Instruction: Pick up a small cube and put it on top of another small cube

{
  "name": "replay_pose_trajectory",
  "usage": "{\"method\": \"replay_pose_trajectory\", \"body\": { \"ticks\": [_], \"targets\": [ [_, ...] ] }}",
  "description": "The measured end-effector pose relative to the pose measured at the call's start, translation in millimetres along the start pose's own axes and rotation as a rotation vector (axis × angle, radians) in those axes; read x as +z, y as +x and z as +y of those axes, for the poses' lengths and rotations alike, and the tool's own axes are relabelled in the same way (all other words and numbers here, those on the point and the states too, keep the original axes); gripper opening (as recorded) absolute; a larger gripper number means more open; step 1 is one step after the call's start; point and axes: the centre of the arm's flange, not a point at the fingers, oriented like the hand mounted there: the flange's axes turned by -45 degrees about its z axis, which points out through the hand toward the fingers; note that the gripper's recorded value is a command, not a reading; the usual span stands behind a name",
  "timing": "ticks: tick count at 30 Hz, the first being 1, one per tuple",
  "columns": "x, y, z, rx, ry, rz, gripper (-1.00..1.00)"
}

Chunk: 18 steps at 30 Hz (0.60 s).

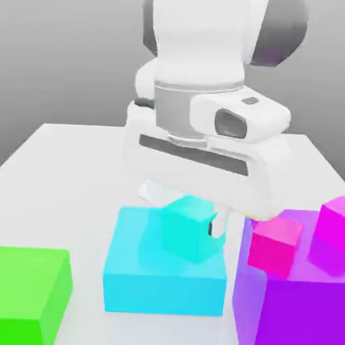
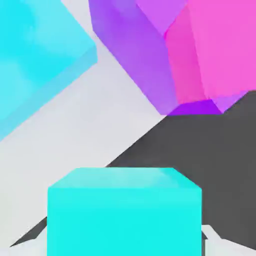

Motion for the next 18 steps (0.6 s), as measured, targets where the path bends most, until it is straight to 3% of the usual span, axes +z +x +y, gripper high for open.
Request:
{"method": "replay_pose_trajectory", "body": {
  "ticks": [18],
  "targets": [
    [-53.0,74.0,60.9,0.175,0.08,0.028,-1.0]
  ]
}}
